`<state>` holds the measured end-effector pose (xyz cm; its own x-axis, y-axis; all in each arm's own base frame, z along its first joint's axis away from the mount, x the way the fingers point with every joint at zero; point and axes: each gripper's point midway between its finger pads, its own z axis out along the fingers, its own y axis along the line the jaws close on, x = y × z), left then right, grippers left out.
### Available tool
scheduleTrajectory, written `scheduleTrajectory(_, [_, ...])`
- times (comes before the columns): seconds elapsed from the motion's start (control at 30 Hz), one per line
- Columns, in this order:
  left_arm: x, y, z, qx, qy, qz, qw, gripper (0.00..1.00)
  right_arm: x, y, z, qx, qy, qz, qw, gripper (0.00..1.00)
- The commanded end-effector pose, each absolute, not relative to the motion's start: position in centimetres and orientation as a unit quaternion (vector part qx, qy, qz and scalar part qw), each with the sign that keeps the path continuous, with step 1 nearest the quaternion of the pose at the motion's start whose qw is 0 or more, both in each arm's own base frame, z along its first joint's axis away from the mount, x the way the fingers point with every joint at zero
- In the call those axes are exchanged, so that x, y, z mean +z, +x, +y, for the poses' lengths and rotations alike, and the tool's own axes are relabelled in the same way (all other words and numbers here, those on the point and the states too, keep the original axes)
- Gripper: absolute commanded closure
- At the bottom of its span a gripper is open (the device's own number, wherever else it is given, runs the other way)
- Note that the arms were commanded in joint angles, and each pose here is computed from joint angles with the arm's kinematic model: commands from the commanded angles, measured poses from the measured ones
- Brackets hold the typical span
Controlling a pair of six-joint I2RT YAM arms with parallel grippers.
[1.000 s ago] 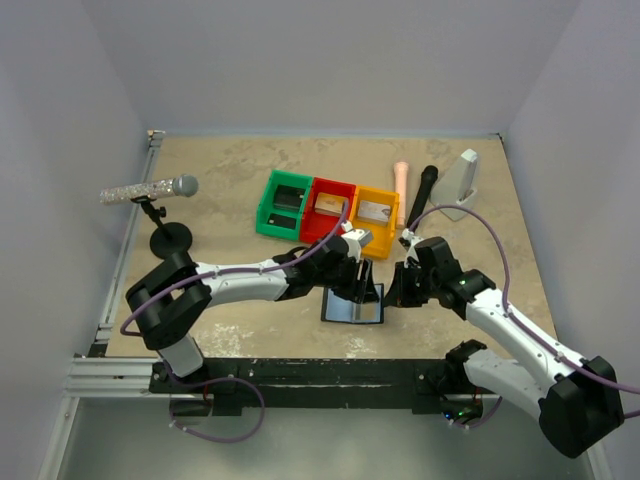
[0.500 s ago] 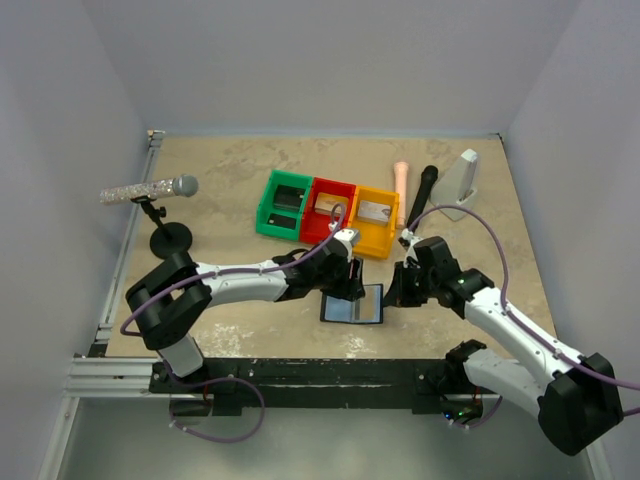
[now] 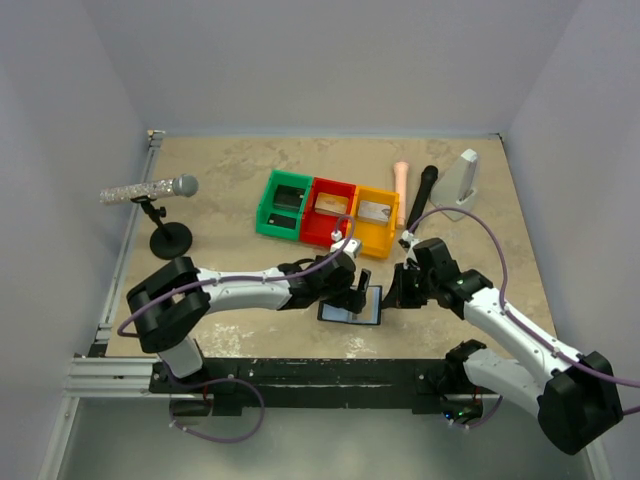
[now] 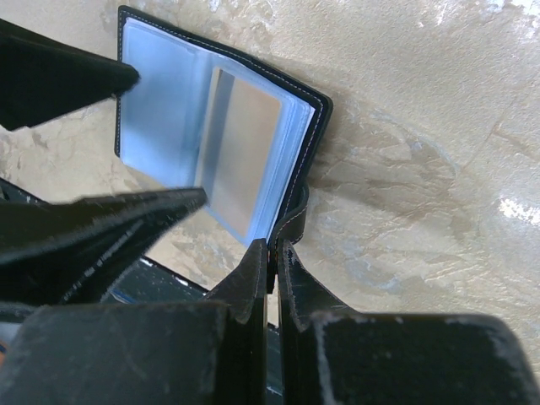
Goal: Take the credit cards out of the card holder
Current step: Remove the credit card from the card holder.
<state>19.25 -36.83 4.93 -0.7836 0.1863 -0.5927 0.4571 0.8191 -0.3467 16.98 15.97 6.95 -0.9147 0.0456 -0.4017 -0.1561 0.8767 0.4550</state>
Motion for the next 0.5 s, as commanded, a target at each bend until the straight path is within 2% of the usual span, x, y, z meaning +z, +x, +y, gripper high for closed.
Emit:
scheduleTrajectory(0.0, [8.6,21.9,-34.6,-0.197,0.121,0.910,0.345,0.00,7.8,17.4,16.5,0.262,-0.034,0.938,0.223,1.00])
scheduleTrajectory(0.2, [10.2,22.2,-33.9,-0.230,0.099,0.894,0.372,0.01,8.0,17.4,16.5,0.263,-0.036,0.937,0.227,1.00])
scheduleTrajectory(0.3, [8.7,22.0,-33.7,-0.265,0.046,0.908,0.321,0.03,8.0,17.4,16.5,0.263,-0.036,0.937,0.228,1.00])
scheduleTrajectory(0.37, [8.3,20.9,-34.6,-0.301,0.069,0.912,0.269,0.00,8.0,17.4,16.4,0.262,-0.037,0.937,0.229,1.00])
scheduleTrajectory(0.47, [9.0,19.6,-35.0,-0.275,0.129,0.901,0.310,0.00,8.0,17.4,16.3,0.261,-0.036,0.937,0.230,1.00])
